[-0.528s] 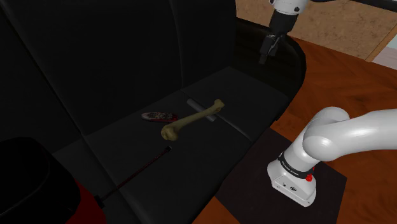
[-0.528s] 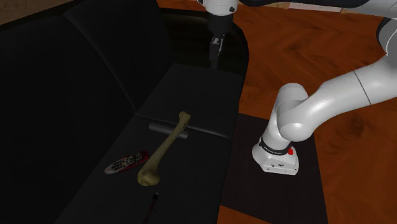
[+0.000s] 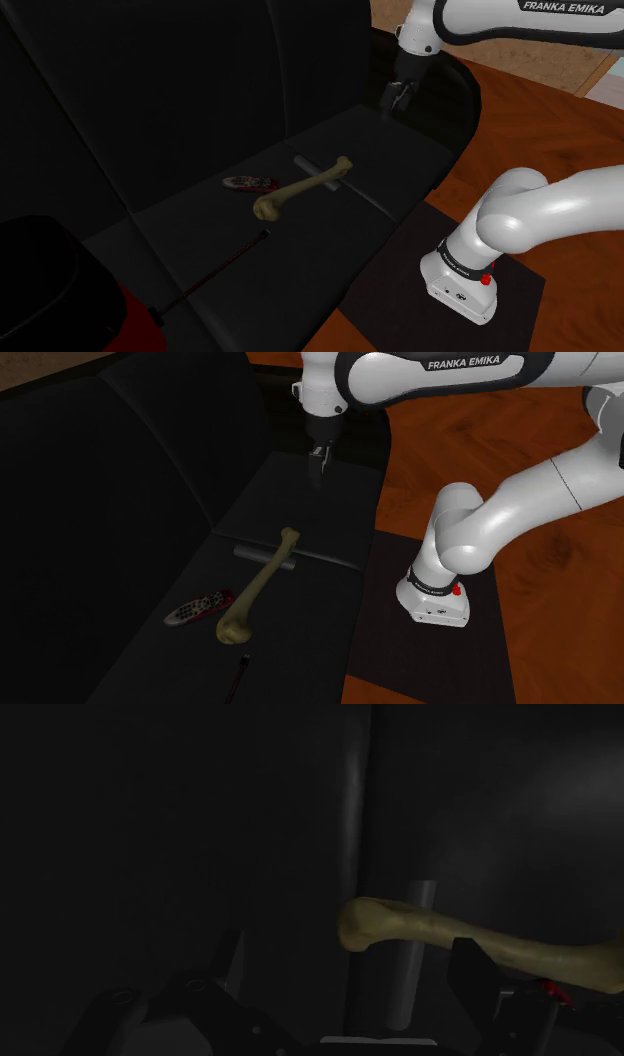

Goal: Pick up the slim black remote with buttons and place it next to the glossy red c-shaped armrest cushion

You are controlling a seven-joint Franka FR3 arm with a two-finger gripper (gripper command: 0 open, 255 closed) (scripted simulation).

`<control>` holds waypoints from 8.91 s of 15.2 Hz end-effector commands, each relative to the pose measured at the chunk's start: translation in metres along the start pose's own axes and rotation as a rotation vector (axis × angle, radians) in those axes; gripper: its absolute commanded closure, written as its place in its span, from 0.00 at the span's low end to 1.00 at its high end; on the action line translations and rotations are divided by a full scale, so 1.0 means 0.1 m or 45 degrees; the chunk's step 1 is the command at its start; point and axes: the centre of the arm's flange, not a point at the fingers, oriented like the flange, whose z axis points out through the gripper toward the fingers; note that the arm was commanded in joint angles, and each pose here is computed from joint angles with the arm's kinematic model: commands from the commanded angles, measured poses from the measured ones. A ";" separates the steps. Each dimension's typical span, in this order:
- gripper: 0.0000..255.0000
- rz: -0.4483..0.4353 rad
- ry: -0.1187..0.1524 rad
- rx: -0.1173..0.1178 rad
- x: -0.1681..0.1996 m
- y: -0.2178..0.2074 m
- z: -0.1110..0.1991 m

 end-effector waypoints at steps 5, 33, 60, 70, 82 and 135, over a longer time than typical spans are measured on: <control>0.00 0.037 -0.002 0.048 0.38 -0.25 0.62; 0.00 0.116 -0.012 0.155 1.21 -0.91 2.42; 1.00 0.116 -0.012 0.155 1.22 -0.87 1.58; 1.00 0.116 -0.012 0.155 1.22 -0.85 1.05; 1.00 0.116 -0.012 0.155 1.23 -0.83 0.42; 1.00 0.116 -0.012 0.155 -0.07 -3.05 -1.38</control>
